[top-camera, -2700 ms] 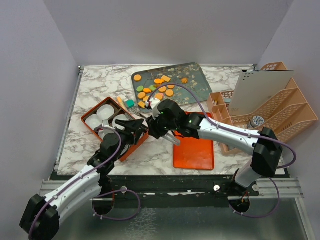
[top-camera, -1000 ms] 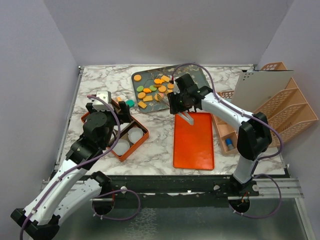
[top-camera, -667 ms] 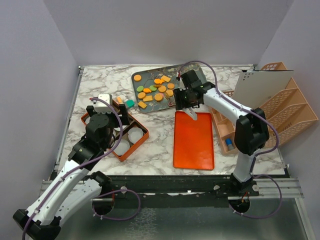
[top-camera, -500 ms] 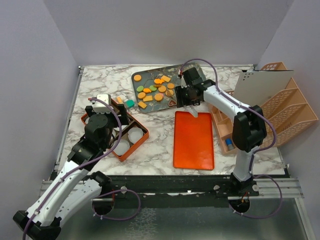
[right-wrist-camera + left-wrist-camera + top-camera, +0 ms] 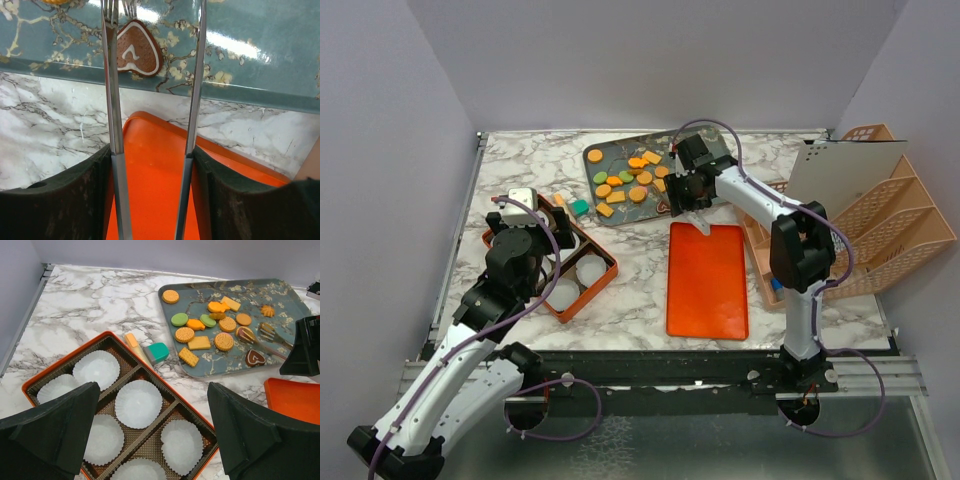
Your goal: Pack the cookies
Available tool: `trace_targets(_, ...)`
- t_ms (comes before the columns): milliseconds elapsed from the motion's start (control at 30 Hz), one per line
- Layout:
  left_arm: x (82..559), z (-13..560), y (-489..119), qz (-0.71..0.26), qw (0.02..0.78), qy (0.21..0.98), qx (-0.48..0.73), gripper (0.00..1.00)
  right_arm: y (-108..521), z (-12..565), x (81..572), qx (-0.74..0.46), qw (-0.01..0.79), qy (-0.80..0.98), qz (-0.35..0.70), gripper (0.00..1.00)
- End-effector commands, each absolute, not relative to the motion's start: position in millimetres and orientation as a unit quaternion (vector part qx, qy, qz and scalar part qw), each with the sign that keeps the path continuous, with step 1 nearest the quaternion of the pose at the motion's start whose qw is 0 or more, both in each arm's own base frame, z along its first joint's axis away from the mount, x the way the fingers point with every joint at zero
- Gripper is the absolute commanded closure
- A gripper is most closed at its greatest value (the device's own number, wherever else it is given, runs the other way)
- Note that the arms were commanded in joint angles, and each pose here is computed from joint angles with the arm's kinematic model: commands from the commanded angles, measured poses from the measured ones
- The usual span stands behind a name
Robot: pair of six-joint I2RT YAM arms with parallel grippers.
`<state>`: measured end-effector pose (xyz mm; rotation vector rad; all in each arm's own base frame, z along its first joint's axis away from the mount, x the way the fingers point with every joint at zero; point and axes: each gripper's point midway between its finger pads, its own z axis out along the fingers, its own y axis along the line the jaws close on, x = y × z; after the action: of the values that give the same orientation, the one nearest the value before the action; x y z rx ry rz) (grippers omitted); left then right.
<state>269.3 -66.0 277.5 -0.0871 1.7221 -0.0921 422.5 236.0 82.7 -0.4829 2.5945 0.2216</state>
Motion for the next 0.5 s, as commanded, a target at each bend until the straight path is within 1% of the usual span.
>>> trace_targets(0, 269.6, 277.9, -66.6, -0.047, 0.654, 0.754, -0.037, 0.01, 234.0, 81.4, 427.7, -0.183, 0.239, 0.951, 0.067, 0.42)
trace_targets(100, 269.6, 278.6, -66.6, -0.049, 0.654, 0.754, -0.037, 0.01, 235.7, 80.2, 429.2, -0.186, 0.239, 0.951, 0.067, 0.46)
trace_targets(167, 269.5, 279.1, -66.6, -0.05, 0.655, 0.753, -0.037, 0.01, 236.7, 80.6, 429.9, -0.187, 0.238, 0.951, 0.07, 0.51)
trace_targets(300, 268.8, 280.1, -65.8, -0.053, 0.657, 0.751, -0.04, 0.01, 236.7, 87.7, 429.8, -0.188, 0.241, 0.95, 0.071, 0.64)
trace_targets(333, 268.7, 279.8, -65.9, -0.053, 0.656, 0.751, -0.04, 0.01, 240.4, 90.9, 426.7, -0.193, 0.239, 0.948, 0.084, 0.67)
trace_targets(467, 268.1, 280.9, -65.6, -0.056, 0.658, 0.75, -0.041, 0.01, 240.4, 105.9, 422.4, -0.195, 0.249, 0.944, 0.093, 0.74)
